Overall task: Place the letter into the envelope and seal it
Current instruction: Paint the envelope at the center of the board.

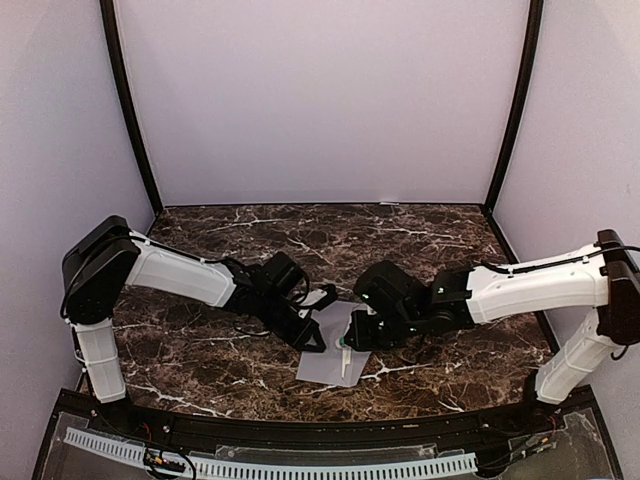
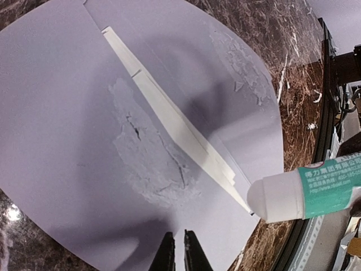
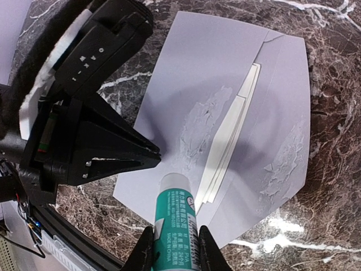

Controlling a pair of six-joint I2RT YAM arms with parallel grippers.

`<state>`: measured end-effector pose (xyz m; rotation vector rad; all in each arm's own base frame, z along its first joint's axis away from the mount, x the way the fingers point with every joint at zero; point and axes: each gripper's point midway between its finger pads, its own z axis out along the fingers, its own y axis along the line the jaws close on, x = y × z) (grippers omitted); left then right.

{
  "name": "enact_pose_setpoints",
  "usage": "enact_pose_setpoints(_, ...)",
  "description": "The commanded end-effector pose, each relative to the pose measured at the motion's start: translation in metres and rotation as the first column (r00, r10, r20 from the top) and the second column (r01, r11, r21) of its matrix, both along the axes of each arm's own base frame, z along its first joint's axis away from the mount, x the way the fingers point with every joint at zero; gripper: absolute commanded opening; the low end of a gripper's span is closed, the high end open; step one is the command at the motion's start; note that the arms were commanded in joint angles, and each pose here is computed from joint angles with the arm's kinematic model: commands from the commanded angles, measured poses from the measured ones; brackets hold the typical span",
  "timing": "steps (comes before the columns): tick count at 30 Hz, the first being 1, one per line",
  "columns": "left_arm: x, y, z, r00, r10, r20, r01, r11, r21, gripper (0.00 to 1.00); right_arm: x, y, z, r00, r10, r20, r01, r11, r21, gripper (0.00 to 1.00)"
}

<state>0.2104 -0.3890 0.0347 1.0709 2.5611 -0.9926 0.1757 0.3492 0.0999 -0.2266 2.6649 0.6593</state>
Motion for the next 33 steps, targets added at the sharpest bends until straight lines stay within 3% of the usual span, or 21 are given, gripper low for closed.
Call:
enact_pose_setpoints(1, 0.005, -0.001, -0.007, 1.0, -0.001, 0.016, 0.001, 1.0, 0.015, 0.06, 0.006, 0.012, 0.001, 0.999, -0.039, 0.002, 0.039, 0.999, 0.033, 0.05)
enact_pose_setpoints(13, 0.004, 0.008, -0.034, 1.0, 0.025, -0.02, -0.023, 0.995, 0.096, 0.0, 0.017, 0.015, -0.014, 0.997, -0.075, 0.006, 0.075, 0.997, 0.009, 0.05)
enact_pose_setpoints(29, 0.004, 0.009, -0.036, 0.999, 0.026, -0.022, -0.024, 0.994, 0.105, 0.0, 0.027, 0.011, -0.032, 0.993, -0.115, 0.014, 0.115, 0.993, -0.032, 0.04)
enact_pose_setpoints(33, 0.004, 0.009, -0.036, 0.999, 0.026, -0.023, -0.023, 0.994, 0.105, 0.0, 0.029, 0.005, -0.04, 0.991, -0.135, 0.016, 0.135, 0.987, -0.091, 0.04)
